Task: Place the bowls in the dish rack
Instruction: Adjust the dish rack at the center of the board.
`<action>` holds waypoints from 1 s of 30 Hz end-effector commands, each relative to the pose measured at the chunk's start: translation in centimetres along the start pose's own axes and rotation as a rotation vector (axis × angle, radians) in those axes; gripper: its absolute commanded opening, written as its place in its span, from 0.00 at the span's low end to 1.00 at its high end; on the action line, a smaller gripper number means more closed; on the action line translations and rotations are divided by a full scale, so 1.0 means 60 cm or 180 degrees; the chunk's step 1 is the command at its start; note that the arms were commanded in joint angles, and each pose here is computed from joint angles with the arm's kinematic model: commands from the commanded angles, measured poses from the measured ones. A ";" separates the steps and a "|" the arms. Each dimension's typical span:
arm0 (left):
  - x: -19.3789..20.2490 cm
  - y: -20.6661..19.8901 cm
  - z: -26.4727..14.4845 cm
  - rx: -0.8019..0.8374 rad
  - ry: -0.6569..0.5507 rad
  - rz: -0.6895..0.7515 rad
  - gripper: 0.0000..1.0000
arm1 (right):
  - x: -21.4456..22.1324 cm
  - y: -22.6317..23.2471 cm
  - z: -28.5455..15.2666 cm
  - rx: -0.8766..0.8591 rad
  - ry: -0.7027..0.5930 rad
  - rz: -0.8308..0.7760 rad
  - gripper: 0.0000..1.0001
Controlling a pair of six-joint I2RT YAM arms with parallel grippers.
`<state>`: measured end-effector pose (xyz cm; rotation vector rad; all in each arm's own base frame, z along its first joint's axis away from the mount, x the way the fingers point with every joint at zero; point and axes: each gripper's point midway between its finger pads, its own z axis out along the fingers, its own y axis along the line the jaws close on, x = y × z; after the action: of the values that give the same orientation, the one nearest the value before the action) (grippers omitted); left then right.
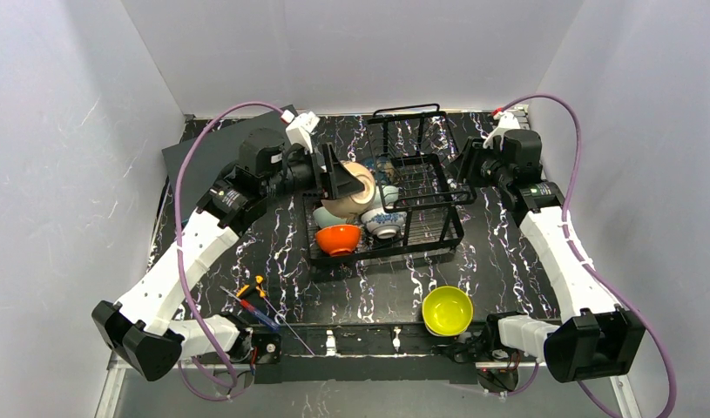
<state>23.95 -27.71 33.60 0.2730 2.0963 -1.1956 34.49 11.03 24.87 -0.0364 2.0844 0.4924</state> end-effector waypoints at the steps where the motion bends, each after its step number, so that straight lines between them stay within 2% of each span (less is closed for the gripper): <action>1: -0.041 -0.048 -0.030 0.0358 -0.0311 0.0050 0.00 | 0.055 0.130 -0.024 -0.1321 0.0529 0.0247 0.31; 6: -0.048 -0.045 -0.038 0.0337 -0.0371 -0.0021 0.00 | 0.062 0.165 -0.041 -0.1586 0.0596 0.0086 0.29; 11: -0.055 -0.042 -0.040 0.0307 -0.0426 -0.0213 0.00 | 0.079 0.200 -0.058 -0.1956 0.0691 -0.0042 0.09; 13: -0.062 -0.044 -0.041 0.0317 -0.0474 -0.0308 0.00 | 0.090 0.211 -0.061 -0.2081 0.0775 -0.0056 0.08; 18: -0.080 -0.054 -0.040 0.0361 -0.0538 -0.0524 0.00 | 0.076 0.214 -0.060 -0.2068 0.0648 -0.0106 0.25; 21: -0.087 -0.055 -0.035 0.0363 -0.0547 -0.0663 0.00 | 0.051 0.214 -0.063 -0.1997 0.0423 -0.0162 0.49; 25: -0.085 -0.049 -0.022 0.0327 -0.0479 -0.0897 0.00 | 0.017 0.218 -0.071 -0.1943 0.0113 -0.0222 0.70; 27: -0.079 -0.046 -0.014 0.0329 -0.0407 -0.1005 0.00 | 0.003 0.219 -0.075 -0.1924 -0.0008 -0.0243 0.78; 30: -0.067 -0.044 -0.006 0.0349 -0.0288 -0.1159 0.00 | -0.017 0.221 -0.081 -0.1886 -0.0172 -0.0267 0.83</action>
<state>25.89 -27.63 35.03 -0.1135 2.1330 -1.3806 29.19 19.98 26.38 -0.3573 2.0378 0.9589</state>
